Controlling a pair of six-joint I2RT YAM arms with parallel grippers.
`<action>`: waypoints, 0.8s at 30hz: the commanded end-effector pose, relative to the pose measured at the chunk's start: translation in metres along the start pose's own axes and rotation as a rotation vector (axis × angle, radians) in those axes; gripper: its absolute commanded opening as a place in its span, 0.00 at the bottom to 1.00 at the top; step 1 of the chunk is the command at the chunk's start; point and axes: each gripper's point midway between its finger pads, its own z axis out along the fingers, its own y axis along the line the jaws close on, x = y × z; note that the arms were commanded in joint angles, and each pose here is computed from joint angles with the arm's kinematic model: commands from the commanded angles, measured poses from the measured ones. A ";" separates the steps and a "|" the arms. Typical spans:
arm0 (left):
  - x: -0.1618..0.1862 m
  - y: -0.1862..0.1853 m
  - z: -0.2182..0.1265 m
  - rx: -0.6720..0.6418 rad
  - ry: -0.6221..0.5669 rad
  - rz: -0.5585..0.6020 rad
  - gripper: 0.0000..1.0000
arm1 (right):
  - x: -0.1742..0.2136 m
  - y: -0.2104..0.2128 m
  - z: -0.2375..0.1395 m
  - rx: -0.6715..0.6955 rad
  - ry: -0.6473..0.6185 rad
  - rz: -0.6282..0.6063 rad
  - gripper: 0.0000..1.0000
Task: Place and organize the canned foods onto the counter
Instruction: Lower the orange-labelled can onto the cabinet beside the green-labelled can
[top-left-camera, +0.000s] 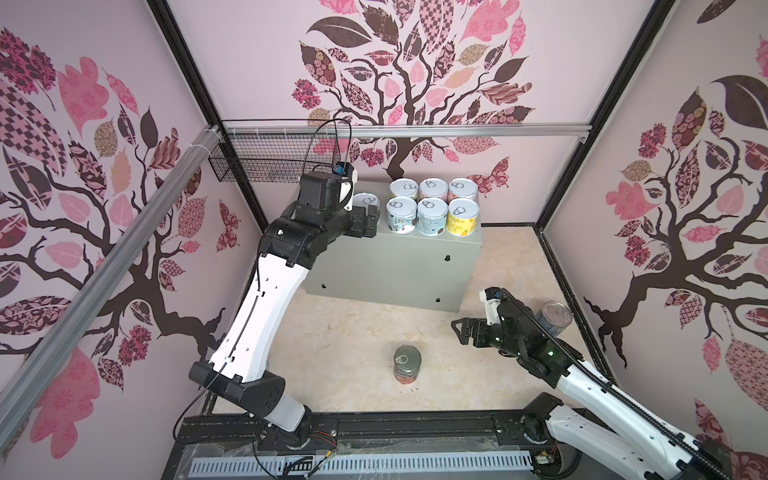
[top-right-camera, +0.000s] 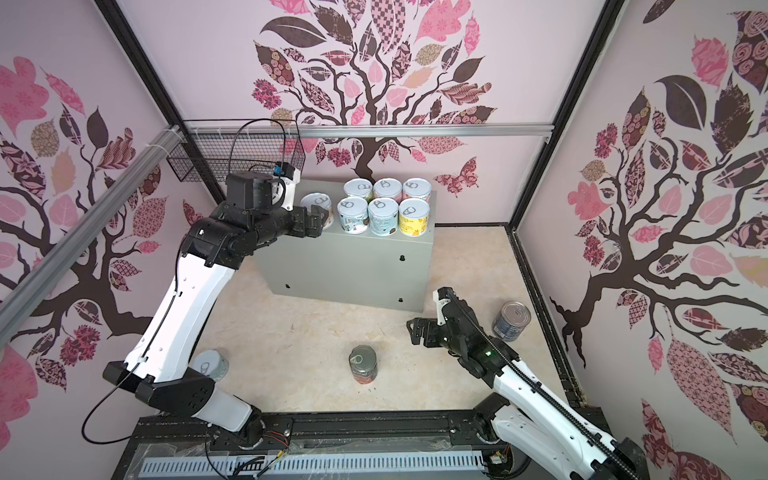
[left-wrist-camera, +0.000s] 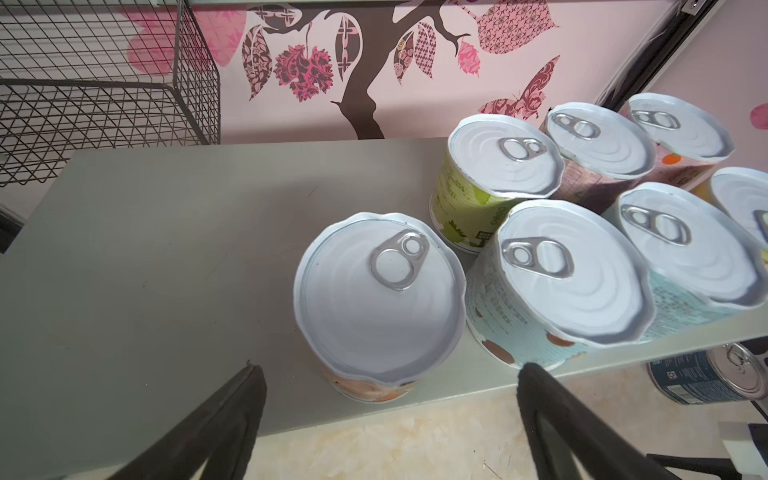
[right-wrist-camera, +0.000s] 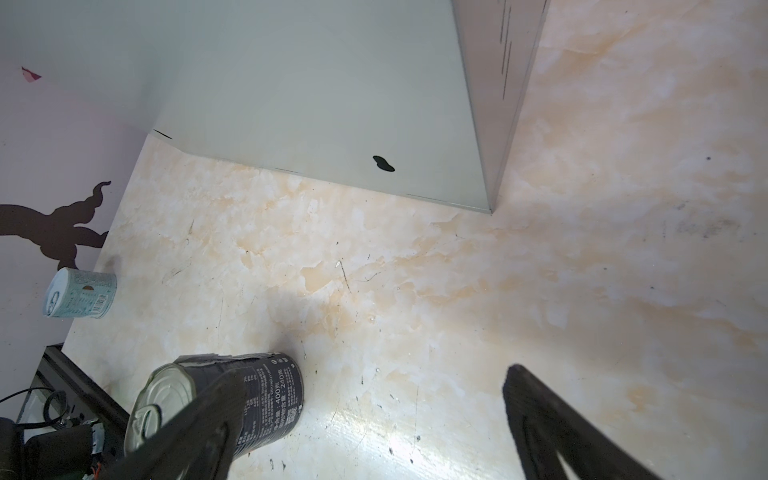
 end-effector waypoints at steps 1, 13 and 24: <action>-0.003 0.001 0.008 0.023 -0.020 -0.019 0.96 | -0.004 0.003 -0.002 0.000 -0.006 -0.012 1.00; 0.000 0.000 0.025 0.046 0.010 -0.008 0.91 | -0.002 0.003 0.003 -0.005 0.008 -0.018 1.00; -0.001 0.008 0.032 -0.004 0.009 -0.004 0.82 | 0.000 0.003 0.005 -0.007 0.013 -0.017 1.00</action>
